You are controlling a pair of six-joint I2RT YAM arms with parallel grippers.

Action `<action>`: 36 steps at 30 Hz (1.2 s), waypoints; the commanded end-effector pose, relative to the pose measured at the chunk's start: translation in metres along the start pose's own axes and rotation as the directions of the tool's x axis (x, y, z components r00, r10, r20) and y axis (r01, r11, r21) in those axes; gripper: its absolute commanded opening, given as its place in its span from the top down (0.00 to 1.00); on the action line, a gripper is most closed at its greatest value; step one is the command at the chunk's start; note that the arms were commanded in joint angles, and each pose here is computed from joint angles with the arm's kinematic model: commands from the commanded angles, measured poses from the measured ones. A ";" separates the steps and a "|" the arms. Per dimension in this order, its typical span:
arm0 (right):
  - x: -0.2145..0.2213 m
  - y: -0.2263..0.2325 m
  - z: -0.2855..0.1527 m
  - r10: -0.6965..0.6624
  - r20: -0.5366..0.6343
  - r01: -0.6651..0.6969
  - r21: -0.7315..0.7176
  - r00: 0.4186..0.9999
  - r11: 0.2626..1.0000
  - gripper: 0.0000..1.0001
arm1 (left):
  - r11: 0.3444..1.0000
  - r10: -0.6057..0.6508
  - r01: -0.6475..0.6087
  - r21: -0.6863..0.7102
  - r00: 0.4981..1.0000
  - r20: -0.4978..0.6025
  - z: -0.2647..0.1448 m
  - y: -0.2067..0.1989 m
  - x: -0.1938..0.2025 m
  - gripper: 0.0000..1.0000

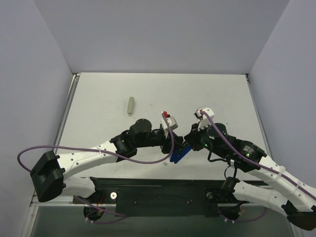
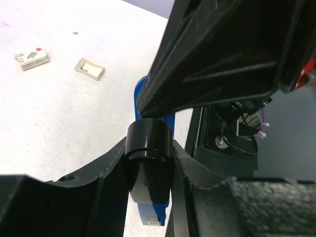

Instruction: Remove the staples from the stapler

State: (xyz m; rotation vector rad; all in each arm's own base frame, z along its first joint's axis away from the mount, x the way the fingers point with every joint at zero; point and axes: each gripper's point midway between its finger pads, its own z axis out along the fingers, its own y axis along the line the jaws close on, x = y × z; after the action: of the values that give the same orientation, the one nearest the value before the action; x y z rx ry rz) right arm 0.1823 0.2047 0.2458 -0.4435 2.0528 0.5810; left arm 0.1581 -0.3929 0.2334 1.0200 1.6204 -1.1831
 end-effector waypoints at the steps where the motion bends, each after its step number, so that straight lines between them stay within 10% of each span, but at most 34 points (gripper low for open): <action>1: 0.007 -0.003 0.013 0.077 0.010 -0.078 0.039 0.997 0.996 1.00 | 0.998 0.053 -0.046 -0.042 0.982 0.180 -0.005 -0.003 -0.061 1.00; 36: 0.075 -0.053 0.078 0.180 0.103 -0.196 0.170 0.978 0.966 1.00 | 0.977 0.008 0.089 -0.195 0.893 0.449 -0.036 0.018 -0.113 1.00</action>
State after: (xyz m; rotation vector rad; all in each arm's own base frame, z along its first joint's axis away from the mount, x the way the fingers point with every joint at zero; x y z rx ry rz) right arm 0.2216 0.1936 0.1390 -0.1215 2.0722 0.4912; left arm 0.1908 -0.3742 0.2432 0.7392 1.6565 -1.0592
